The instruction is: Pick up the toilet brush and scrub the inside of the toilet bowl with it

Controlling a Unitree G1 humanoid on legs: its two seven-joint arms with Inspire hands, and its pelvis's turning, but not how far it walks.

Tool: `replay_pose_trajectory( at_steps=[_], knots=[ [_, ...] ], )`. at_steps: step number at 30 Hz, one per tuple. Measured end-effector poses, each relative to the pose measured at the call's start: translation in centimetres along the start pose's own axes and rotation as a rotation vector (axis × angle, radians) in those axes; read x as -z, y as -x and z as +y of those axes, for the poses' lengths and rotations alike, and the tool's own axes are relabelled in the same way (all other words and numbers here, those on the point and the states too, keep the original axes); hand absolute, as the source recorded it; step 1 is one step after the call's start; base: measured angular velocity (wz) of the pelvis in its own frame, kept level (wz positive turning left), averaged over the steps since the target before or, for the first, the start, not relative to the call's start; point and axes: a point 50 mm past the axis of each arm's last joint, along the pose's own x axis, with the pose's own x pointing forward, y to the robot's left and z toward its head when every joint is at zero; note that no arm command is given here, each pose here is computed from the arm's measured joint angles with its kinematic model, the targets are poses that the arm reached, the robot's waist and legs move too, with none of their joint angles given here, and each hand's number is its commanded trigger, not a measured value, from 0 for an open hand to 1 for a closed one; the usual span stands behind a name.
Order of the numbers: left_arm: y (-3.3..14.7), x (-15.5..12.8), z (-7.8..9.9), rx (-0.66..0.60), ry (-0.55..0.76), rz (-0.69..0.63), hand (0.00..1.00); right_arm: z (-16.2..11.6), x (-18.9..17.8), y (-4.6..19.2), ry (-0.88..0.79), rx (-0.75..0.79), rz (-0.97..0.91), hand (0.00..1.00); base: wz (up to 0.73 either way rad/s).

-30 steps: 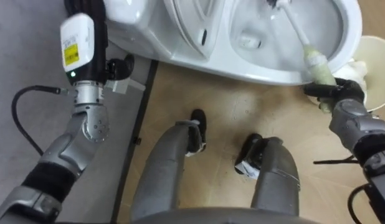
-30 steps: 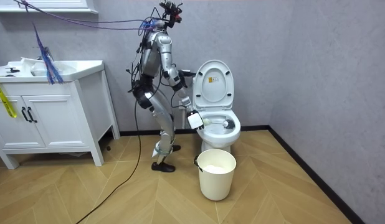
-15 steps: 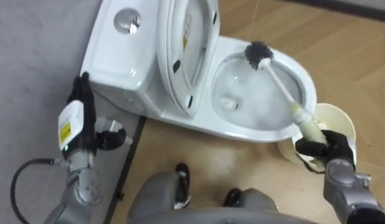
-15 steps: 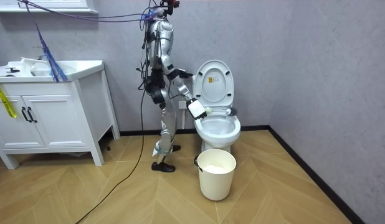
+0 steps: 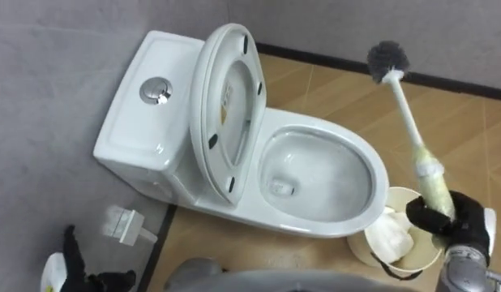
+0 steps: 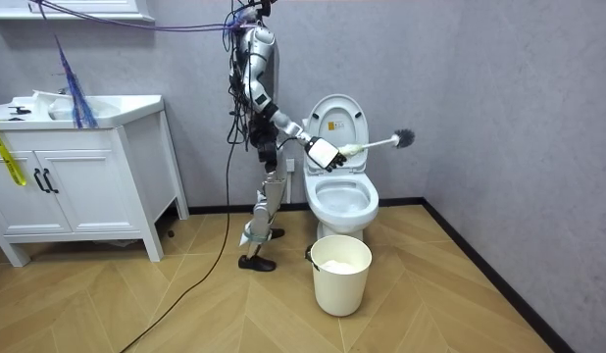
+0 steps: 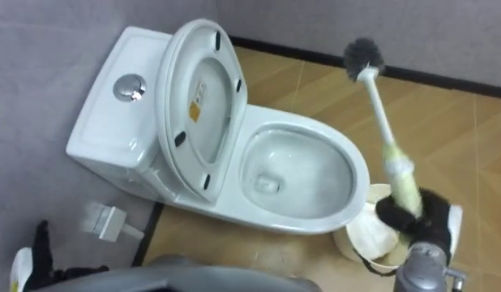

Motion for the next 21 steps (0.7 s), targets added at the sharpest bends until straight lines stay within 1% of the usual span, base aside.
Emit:
replay_pose_trajectory(
  at_steps=[3, 7, 11, 14, 16, 18, 19, 20, 21],
  knots=[
    [0.4, 2.0, 0.1, -0.017, 0.034, 0.132, 0.00, -0.6, -1.5, -0.2, -0.018, 0.076, -0.065, 1.00, -0.08],
    [0.4, 3.6, 0.5, -0.043, 0.059, 0.258, 0.00, -0.7, -2.3, -0.2, -0.056, 0.126, -0.088, 1.00, -0.07],
    [0.1, 3.7, 0.6, -0.060, 0.094, 0.311, 0.00, -0.6, -2.1, -0.1, -0.086, 0.156, -0.071, 1.00, -0.10],
    [-0.4, 3.2, 0.2, -0.045, 0.131, 0.345, 0.00, -0.6, -1.1, 0.0, -0.093, 0.160, -0.023, 1.00, -0.06],
    [-0.6, 3.2, 0.0, -0.024, 0.135, 0.365, 0.00, 0.0, 0.5, -0.2, -0.074, 0.158, 0.056, 1.00, -0.13],
    [-1.1, 2.5, -0.3, 0.004, 0.147, 0.356, 0.00, 0.4, 1.8, 0.0, -0.056, 0.157, 0.131, 1.00, -0.07],
    [-1.4, 1.9, -0.6, 0.020, 0.147, 0.345, 0.00, 0.6, 2.8, 0.3, -0.049, 0.152, 0.182, 0.80, -0.04],
    [-1.6, 1.6, -0.7, 0.029, 0.147, 0.339, 0.00, 0.8, 3.2, 0.5, -0.047, 0.148, 0.204, 0.47, -0.06],
    [-1.9, 1.0, -1.0, 0.050, 0.143, 0.319, 0.00, 1.2, 4.0, 0.9, -0.045, 0.138, 0.243, 0.00, -0.10]
  ],
)
